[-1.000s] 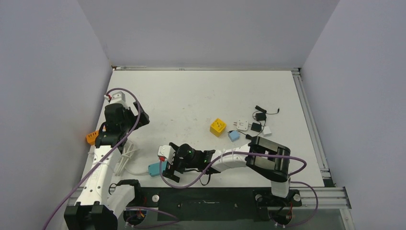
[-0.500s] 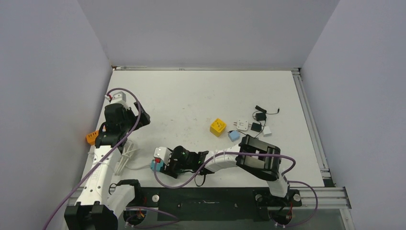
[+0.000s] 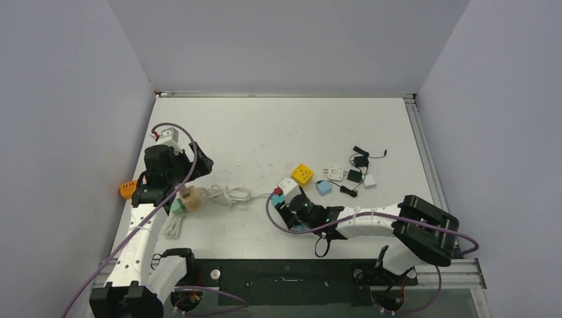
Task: Pull the plug off the socket
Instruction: Move the socket to the center of the board.
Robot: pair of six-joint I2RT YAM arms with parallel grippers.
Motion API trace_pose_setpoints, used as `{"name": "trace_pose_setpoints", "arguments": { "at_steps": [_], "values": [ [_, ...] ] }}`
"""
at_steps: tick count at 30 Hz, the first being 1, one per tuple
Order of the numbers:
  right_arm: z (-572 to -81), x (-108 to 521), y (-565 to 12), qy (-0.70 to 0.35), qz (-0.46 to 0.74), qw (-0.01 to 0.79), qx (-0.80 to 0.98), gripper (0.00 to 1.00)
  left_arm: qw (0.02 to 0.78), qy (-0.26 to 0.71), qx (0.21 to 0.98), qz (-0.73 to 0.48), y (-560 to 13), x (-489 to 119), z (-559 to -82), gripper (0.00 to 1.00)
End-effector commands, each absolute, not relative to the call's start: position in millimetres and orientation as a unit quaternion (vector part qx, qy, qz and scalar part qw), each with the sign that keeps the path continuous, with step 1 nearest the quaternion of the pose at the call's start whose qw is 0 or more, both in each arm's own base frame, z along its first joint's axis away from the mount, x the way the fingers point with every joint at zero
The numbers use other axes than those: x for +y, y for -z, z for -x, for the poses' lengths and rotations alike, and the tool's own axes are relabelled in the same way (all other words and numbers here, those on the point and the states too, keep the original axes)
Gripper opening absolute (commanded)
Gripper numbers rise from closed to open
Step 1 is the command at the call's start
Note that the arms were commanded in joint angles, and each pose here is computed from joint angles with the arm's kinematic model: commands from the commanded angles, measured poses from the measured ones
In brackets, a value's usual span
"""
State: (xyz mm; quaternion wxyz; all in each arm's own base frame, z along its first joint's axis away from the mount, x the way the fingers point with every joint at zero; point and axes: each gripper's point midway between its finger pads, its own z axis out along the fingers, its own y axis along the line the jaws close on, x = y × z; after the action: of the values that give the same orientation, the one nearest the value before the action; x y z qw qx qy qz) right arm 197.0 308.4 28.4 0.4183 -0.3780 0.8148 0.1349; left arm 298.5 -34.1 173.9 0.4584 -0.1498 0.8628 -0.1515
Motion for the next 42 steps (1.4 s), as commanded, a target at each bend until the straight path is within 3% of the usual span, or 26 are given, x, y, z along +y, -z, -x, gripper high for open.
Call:
{"name": "trace_pose_setpoints", "arguments": {
  "at_steps": [1,10,20,23,30,33,42],
  "values": [
    [-226,230,-34,-0.065,0.206,0.439,0.872,0.41,0.499,0.185,0.839,0.116,-198,-45,-304,0.96],
    [-231,176,-64,-0.079,0.048,0.467,0.879,0.51,0.504,0.193,0.835,0.111,-201,-48,-303,0.96],
    [-240,193,-103,-0.113,0.066,0.498,0.857,0.99,0.501,0.2,0.835,0.108,-200,-50,-302,0.96],
    [-249,216,-130,-0.145,0.097,0.516,0.838,0.94,0.501,0.203,0.834,0.106,-201,-52,-302,0.96],
    [-270,308,-180,-0.216,0.198,0.512,0.807,0.98,0.491,0.2,0.84,0.119,-196,-49,-302,0.96],
    [-273,357,-175,-0.246,0.236,0.472,0.813,0.98,0.483,0.197,0.844,0.124,-191,-46,-303,0.96],
    [-258,465,-165,-0.245,0.33,0.438,0.8,0.84,0.509,0.156,0.833,0.151,-200,-21,-301,0.96]
  ]
}}
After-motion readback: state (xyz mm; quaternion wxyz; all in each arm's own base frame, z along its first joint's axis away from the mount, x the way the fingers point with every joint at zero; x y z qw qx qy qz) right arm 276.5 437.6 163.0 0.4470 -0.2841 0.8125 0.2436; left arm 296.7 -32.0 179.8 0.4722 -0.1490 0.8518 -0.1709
